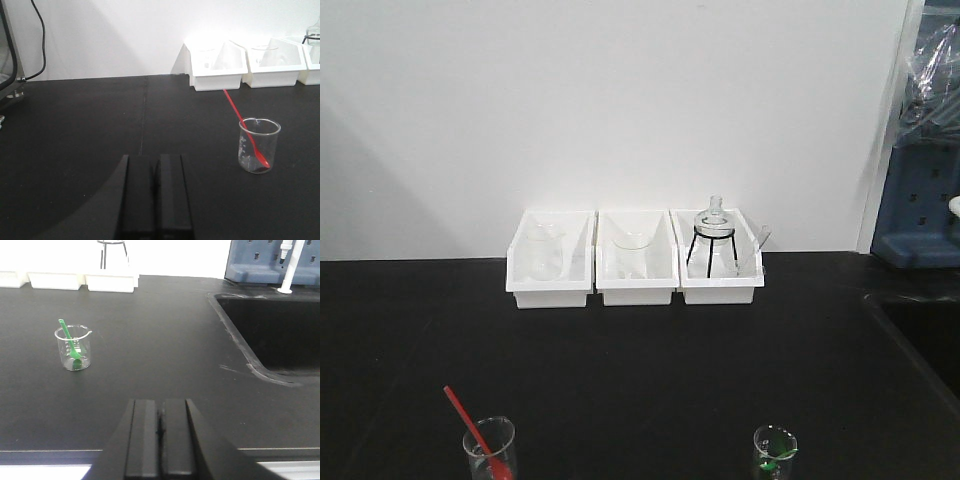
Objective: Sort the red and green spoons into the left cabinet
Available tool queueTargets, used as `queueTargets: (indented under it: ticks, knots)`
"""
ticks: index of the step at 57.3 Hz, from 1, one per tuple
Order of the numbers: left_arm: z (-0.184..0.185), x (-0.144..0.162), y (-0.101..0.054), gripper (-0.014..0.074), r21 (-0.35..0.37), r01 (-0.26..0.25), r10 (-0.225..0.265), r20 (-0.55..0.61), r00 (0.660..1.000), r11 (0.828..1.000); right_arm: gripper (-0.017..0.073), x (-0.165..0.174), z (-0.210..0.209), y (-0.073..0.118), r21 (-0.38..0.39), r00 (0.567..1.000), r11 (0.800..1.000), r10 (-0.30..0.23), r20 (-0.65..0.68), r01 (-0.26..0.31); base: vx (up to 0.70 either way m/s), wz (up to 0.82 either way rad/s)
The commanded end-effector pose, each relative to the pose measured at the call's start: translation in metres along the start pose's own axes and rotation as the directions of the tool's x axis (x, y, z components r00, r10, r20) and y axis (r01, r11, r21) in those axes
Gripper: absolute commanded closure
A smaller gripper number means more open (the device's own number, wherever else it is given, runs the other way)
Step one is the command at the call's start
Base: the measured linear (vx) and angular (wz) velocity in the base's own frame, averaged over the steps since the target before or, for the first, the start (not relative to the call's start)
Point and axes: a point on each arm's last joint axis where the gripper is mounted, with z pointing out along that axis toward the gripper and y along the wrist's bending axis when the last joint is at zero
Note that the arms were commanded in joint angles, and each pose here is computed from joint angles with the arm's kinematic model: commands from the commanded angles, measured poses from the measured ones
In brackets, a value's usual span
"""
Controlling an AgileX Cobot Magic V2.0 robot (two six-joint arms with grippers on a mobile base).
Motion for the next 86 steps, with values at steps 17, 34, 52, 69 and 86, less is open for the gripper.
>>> queueTargets:
  ticks: [17, 34, 52, 69, 86]
  knots:
    - [-0.002, -0.01, -0.001, 0.06, 0.013, -0.003, 0.002, 0.109, 0.994, 1.0, 0.0568, -0.003, 0.001, 0.001, -0.01, 0.997, 1.0, -0.018, 0.069, 0.018, 0.0, 0.0]
    - [-0.002, -0.01, -0.001, 0.06, 0.013, -0.003, 0.002, 0.109, 0.994, 1.0, 0.0568, -0.003, 0.001, 0.001, -0.01, 0.997, 1.0, -0.018, 0.069, 0.018, 0.0, 0.0]
    - [-0.002, -0.01, -0.001, 0.06, 0.013, -0.004, 0.003, 0.109, 0.994, 1.0, 0.0568, -0.004, 0.001, 0.001, -0.007, 0.997, 0.999, -0.031, 0.07, 0.031, 0.0, 0.0]
    - [-0.002, -0.01, -0.001, 0.06, 0.012, -0.005, 0.003, 0.109, 0.994, 1.0, 0.0568, -0.01, 0.0, -0.001, 0.049, 0.96, 0.968, -0.25, 0.127, 0.246, 0.0, 0.0]
    - [-0.003, -0.015, -0.001, 0.06, 0.015, -0.002, 0.0, 0.15, 0.989, 1.0, 0.0568, -0.024, -0.003, 0.005, -0.015, 0.947, 0.992, -0.111, 0.3, 0.122, 0.0, 0.0]
